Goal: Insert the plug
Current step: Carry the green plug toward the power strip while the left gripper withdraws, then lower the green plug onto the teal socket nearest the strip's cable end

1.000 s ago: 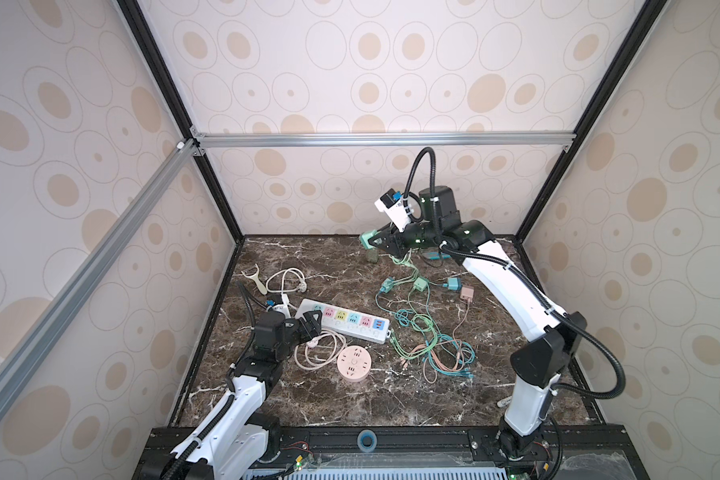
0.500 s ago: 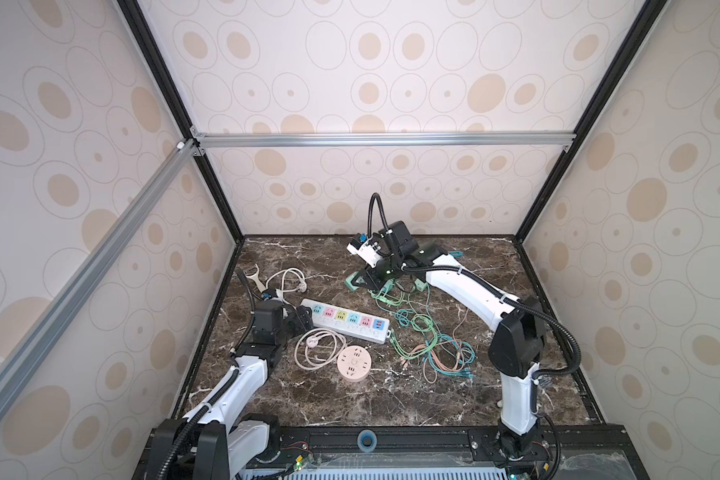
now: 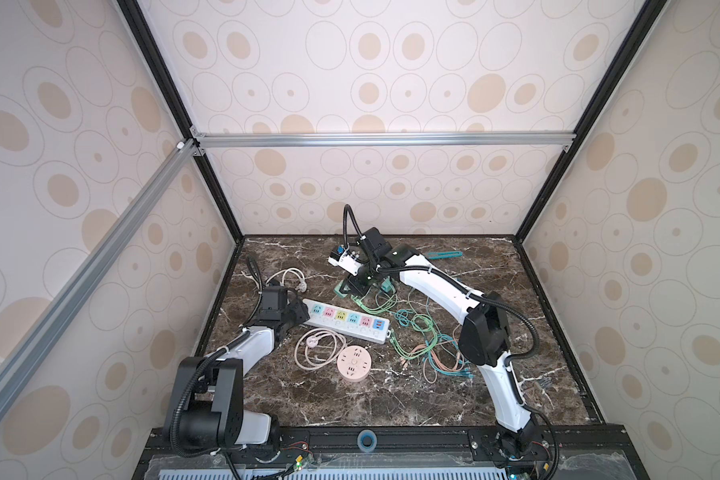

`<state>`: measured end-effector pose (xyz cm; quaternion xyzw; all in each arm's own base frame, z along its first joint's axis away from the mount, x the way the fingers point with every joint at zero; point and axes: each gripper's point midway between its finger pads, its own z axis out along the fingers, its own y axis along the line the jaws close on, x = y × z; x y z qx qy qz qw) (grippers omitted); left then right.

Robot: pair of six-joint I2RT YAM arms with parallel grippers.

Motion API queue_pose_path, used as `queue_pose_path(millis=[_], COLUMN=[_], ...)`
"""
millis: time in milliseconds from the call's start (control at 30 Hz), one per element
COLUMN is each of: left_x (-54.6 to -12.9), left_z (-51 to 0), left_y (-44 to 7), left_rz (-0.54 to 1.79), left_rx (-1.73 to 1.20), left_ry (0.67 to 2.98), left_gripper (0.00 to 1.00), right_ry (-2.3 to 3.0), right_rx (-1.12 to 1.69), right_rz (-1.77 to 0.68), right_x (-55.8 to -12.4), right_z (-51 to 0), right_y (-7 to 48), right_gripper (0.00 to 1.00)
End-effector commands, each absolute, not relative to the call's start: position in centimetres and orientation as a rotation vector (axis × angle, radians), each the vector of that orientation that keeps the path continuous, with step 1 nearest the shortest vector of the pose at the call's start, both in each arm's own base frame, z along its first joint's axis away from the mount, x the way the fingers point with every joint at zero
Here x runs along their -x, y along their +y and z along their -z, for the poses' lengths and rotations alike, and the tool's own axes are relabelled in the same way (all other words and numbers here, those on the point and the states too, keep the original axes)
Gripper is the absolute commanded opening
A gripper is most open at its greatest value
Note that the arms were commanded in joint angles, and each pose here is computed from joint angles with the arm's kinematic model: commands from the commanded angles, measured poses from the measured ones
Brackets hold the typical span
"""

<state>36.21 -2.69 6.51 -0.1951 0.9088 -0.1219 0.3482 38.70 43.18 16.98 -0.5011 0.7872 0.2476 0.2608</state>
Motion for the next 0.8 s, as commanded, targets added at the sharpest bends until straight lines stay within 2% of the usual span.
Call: queue_pose_path(millis=[0, 167, 333, 567, 767], left_x=[-36.8, -37.2, -37.8, -38.7, -39.1], left_z=[-7.2, -7.0, -5.9, -5.2, -5.0], left_y=[-1.9, -1.6, -1.6, -1.7, -3.1], left_rz=[0.273, 0.257, 0.259, 0.297, 0.384], left_rx=[0.495, 0.486, 0.475, 0.457, 0.392], left_ry=[2.345, 2.355, 2.404, 2.409, 2.416], left_gripper=[0.58, 0.55, 0.45, 0.44, 0.38], right_ry=[2.100, 2.078, 2.079, 2.063, 2.065], right_rx=[1.454, 1.471, 1.460, 1.470, 1.495], right_rz=[-0.656, -0.697, -0.719, -0.740, -0.717], right_x=[-38.1, -38.4, -39.2, -38.9, -38.3], right_z=[-17.1, -16.1, -15.5, -14.8, -14.1], right_y=[43.0, 44.0, 45.0, 46.4, 47.2], right_gripper=[0.00, 0.00, 0.00, 0.00, 0.00])
